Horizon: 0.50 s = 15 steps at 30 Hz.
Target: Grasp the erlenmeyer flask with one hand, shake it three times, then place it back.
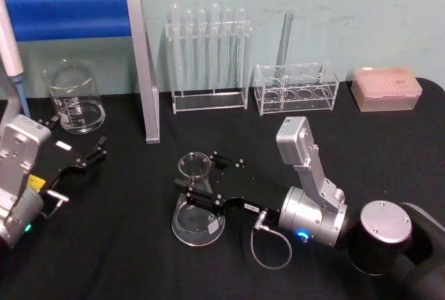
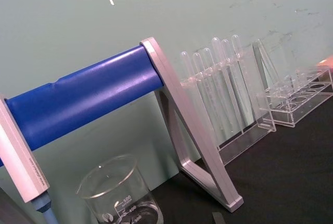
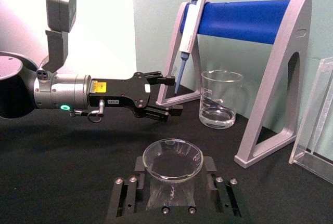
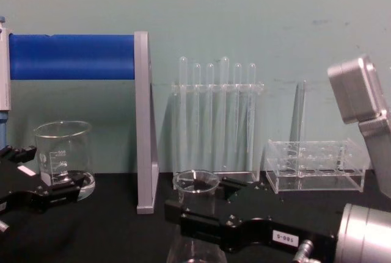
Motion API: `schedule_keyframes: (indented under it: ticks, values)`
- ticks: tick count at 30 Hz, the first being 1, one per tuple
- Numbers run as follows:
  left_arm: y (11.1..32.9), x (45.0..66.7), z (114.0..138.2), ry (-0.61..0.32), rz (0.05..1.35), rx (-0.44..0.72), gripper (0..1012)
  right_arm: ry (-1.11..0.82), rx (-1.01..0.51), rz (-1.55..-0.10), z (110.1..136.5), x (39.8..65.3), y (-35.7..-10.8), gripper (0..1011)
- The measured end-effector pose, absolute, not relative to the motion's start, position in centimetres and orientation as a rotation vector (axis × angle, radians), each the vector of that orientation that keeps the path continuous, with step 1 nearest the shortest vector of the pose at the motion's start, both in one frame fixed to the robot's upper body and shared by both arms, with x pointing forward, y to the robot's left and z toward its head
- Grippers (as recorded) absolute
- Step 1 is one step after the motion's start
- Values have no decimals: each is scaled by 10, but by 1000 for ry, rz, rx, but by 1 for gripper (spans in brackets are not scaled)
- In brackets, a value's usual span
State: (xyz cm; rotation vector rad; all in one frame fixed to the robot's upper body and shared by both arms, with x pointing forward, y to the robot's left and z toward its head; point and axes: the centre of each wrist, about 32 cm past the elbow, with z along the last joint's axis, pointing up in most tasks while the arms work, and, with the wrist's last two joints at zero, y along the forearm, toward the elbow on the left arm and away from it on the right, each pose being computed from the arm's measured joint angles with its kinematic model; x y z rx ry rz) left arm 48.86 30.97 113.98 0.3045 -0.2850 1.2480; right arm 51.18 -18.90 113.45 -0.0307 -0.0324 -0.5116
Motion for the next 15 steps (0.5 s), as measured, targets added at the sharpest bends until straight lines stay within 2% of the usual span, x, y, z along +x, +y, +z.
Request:
schedule_keyframes:
  ticks: [2, 4, 8, 15]
  values:
    - [310, 489, 1140, -285, 1248, 304, 1001, -32, -31, -512, 1134, 512, -189, 635]
    - [310, 489, 1140, -285, 1248, 304, 1001, -32, -31, -512, 1135, 512, -189, 618]
    - [310, 489, 1140, -285, 1248, 304, 1001, -33, -30, -512, 1135, 512, -189, 465]
    - [310, 489, 1140, -285, 1248, 304, 1001, -33, -28, -516, 1135, 511, -190, 449]
